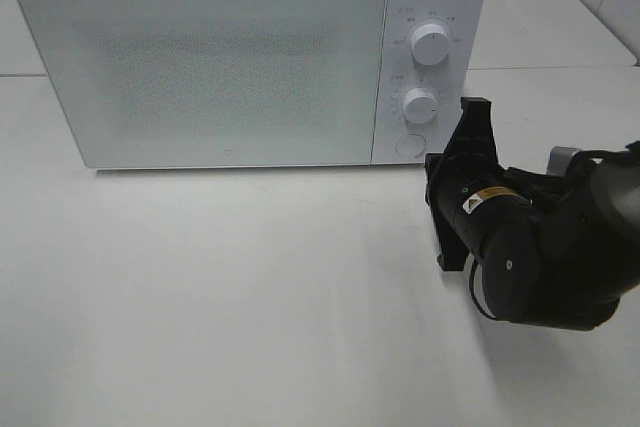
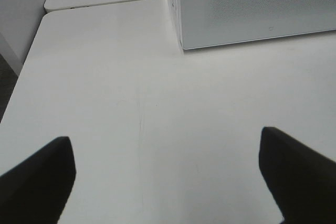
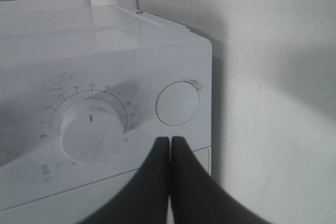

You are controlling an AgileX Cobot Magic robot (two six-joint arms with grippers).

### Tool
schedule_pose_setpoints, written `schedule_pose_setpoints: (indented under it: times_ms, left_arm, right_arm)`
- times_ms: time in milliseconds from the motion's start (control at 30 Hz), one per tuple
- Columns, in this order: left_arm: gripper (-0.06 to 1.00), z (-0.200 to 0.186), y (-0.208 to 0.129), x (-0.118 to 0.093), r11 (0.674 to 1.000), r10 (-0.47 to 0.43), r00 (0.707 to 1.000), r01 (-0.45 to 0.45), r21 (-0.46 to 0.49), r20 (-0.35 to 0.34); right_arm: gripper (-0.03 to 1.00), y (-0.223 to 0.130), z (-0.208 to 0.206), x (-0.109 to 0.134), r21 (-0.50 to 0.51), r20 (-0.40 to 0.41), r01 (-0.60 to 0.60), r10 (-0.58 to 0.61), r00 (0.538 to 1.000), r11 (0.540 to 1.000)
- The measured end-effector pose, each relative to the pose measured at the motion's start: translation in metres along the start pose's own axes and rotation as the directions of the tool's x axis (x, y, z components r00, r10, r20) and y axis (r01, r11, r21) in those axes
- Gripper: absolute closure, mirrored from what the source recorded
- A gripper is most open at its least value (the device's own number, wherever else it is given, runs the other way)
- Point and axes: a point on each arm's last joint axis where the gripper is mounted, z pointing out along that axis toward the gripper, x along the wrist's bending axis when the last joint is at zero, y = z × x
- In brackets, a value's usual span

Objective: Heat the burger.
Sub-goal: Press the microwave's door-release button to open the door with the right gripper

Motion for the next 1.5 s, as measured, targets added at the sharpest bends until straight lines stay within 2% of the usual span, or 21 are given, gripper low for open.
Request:
schedule_pose_setpoints:
  times_ms: [733, 1500]
  left_arm:
    - [0.08, 0.000, 0.000, 0.000, 1.000, 0.000, 1.000, 0.000, 0.000, 0.000]
    - [0.08, 0.000, 0.000, 0.000, 1.000, 0.001, 1.000, -0.001, 0.000, -0.001]
  right_arm:
    - [0.96, -0.001, 0.053, -0.001, -0.005, 0.031, -0.012, 0.012, 0.999, 1.000]
    - [0.96, -0.001, 0.072, -0.002, -0.016, 0.035, -0.001, 0.001, 0.999, 1.000]
